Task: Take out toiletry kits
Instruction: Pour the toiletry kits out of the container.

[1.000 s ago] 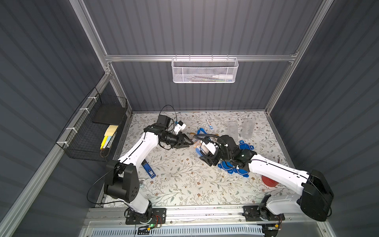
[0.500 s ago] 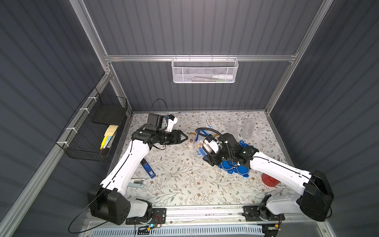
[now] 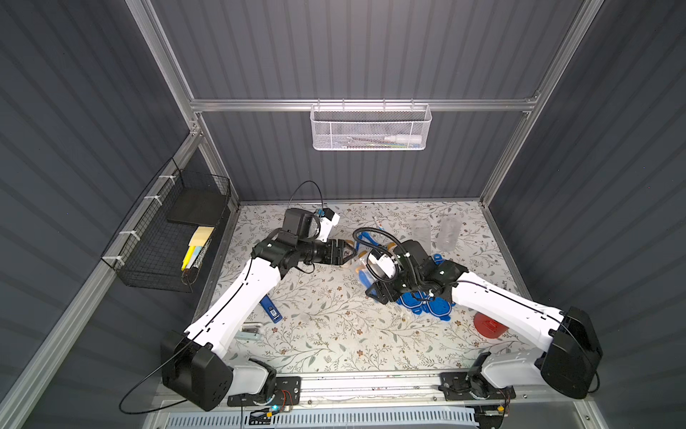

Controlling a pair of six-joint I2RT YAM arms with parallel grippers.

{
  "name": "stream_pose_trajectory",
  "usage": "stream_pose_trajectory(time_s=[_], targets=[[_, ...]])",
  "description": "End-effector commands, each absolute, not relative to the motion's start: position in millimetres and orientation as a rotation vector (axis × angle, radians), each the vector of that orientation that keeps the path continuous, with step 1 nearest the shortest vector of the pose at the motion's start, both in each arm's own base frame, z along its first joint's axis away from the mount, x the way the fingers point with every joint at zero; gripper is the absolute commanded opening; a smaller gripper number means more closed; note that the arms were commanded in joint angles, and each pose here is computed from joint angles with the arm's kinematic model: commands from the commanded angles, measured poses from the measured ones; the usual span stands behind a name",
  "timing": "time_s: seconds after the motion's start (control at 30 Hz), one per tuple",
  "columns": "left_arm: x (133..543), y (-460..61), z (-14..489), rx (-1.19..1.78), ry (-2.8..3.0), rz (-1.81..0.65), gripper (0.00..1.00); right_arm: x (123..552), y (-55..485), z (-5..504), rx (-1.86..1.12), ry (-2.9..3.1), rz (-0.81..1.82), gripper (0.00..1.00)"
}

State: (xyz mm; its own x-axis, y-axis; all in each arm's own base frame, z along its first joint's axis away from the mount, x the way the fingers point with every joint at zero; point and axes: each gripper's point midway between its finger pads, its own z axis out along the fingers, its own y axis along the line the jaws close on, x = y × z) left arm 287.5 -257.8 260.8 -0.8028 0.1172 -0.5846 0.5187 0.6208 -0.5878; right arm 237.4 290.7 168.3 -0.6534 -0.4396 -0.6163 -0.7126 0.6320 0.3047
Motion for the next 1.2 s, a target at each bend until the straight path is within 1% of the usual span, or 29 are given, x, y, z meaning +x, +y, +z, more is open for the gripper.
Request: stream_pose_trajectory(time_s=[0.0, 0.17, 0.2, 0.27, 0.33, 0.37, 0.6, 0.7, 0.73, 0.77, 0.83, 1.0, 1.17], targets=[[284, -266, 250, 0.518, 2.358, -1.086, 0.69, 238, 303, 190, -0.902, 2.317, 0.84, 0.42], [278, -278, 242, 0.54, 2.366, -1.132, 0.65, 237, 306, 190, -0.903, 2.332, 0.87, 0.42], [277, -280, 243, 0.547, 2.364, -1.135, 0.62, 238, 306, 189, -0.903, 2.335, 0.87, 0.42], [273, -285, 243, 0.57, 2.362, -1.146, 0.54, 238, 306, 188, -0.899, 2.341, 0.874, 0.42], [271, -288, 241, 0.58, 2.371, -1.146, 0.49, 238, 307, 188, -0.898, 2.344, 0.877, 0.42], [271, -289, 238, 0.582, 2.377, -1.145, 0.45, 238, 306, 189, -0.896, 2.343, 0.882, 0.42], [271, -297, 227, 0.581, 2.405, -1.197, 0.26, 238, 308, 193, -0.892, 2.332, 0.914, 0.41], [270, -301, 225, 0.583, 2.411, -1.23, 0.11, 238, 308, 192, -0.888, 2.34, 0.92, 0.41], [270, -301, 224, 0.58, 2.415, -1.234, 0.06, 238, 308, 191, -0.884, 2.344, 0.92, 0.41], [270, -301, 223, 0.578, 2.419, -1.233, 0.04, 239, 308, 191, -0.883, 2.345, 0.92, 0.41], [271, -301, 221, 0.572, 2.429, -1.228, 0.03, 239, 307, 189, -0.877, 2.35, 0.921, 0.41], [272, -297, 215, 0.553, 2.454, -1.186, 0.02, 242, 306, 180, -0.87, 2.376, 0.901, 0.4], [277, -287, 209, 0.513, 2.491, -1.088, 0.02, 249, 302, 158, -0.848, 2.44, 0.842, 0.39]])
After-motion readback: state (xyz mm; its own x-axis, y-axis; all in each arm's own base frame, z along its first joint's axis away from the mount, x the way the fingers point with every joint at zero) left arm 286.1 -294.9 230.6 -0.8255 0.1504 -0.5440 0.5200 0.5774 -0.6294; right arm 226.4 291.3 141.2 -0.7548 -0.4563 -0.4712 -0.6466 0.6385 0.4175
